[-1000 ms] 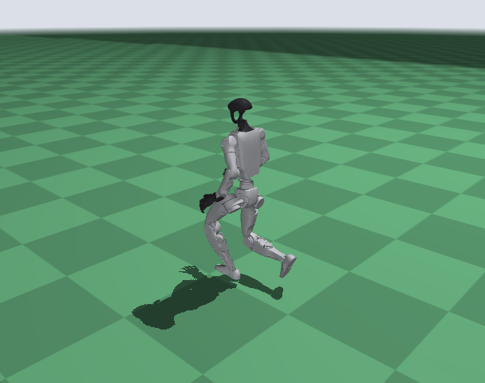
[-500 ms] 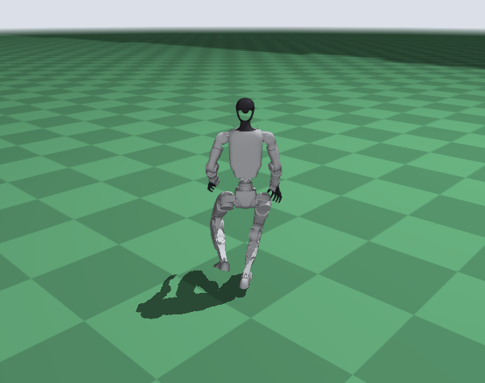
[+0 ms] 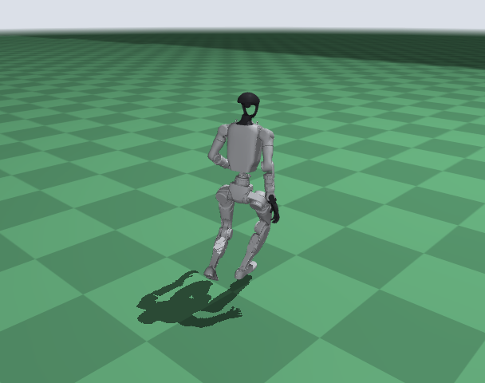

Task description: Run

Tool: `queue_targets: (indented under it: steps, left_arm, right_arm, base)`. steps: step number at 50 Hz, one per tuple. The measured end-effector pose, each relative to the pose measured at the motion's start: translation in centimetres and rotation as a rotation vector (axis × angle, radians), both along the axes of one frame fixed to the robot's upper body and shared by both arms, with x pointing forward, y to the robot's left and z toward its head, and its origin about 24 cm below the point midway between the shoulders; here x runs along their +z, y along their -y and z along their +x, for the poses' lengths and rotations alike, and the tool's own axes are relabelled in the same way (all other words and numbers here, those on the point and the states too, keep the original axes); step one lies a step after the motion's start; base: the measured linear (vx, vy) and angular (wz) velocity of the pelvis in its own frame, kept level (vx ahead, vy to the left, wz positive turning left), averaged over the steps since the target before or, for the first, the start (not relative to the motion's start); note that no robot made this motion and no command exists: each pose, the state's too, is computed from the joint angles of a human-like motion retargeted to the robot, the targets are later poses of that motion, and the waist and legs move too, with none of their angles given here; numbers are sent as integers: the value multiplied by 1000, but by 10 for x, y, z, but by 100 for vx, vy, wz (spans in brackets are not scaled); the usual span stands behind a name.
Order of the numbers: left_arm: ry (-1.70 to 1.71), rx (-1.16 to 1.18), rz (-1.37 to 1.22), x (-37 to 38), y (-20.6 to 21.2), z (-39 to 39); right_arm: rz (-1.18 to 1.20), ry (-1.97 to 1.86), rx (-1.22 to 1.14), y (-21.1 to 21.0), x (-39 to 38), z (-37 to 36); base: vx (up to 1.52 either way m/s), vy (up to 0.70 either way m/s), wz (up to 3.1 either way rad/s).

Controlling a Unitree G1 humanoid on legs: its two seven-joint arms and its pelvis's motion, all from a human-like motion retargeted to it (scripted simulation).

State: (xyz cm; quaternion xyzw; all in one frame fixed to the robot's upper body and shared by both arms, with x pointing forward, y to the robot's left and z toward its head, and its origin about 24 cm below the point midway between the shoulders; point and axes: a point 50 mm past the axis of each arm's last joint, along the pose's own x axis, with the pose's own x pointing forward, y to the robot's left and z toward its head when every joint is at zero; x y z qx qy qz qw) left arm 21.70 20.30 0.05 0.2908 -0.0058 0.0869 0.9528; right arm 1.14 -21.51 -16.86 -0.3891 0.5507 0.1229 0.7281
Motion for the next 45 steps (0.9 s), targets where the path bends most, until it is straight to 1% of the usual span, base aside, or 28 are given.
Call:
queue_targets:
  steps: [3,5,8,10,12,15,18,21,25,28,31,35,38,42,45]
  left_arm:
    - [-106,46,-14,-22,-4,-21]
    - [-193,106,-24,-39,-9,-39]
    - [-273,107,-66,-50,-6,-58]
    - [-292,64,-94,-47,-4,-69]
    - [-267,23,-110,-35,-5,-76]
    - [-174,-18,-112,-10,-8,-76]
    - [-93,-61,-61,5,-5,-66]
    - [-37,-65,58,7,-4,-36]
    - [-58,-7,107,-8,4,0]
    - [-99,18,92,-16,5,6]
    - [-145,-7,118,-24,7,5]
    - [-215,-104,195,-36,14,4]
    - [-260,-176,246,-43,17,6]
    - [-350,-155,235,-60,13,-4]
    - [-447,-45,189,-80,2,-20]
  right_arm:
    - [-23,117,67,-2,4,32]
    - [-56,287,163,-8,14,81]
    - [-15,644,238,-37,52,168]
    - [72,829,291,-59,83,205]
    - [142,956,393,-78,111,227]
    - [160,1079,523,-94,139,244]
    - [85,999,566,-89,122,234]
    - [-63,773,535,-70,75,206]
    - [-177,434,438,-36,26,138]
    - [-198,231,357,-9,9,82]
    - [-193,76,278,6,3,32]
    - [-141,-67,157,7,0,-14]
    - [-87,-125,116,-1,-2,-29]
    - [-49,-120,177,-13,-4,-28]
    - [-44,2,276,-24,-3,4]
  base:
    - [135,13,-112]
    - [134,15,-103]
    - [135,23,-88]
    - [132,29,-62]
    - [123,31,-58]
    - [114,33,-66]
    - [106,33,-72]
    - [98,32,-99]
    - [94,20,-148]
    - [90,10,-181]
    - [83,11,-194]
    - [77,12,-221]
    - [70,15,-227]
    - [61,26,-194]
    - [47,28,-194]
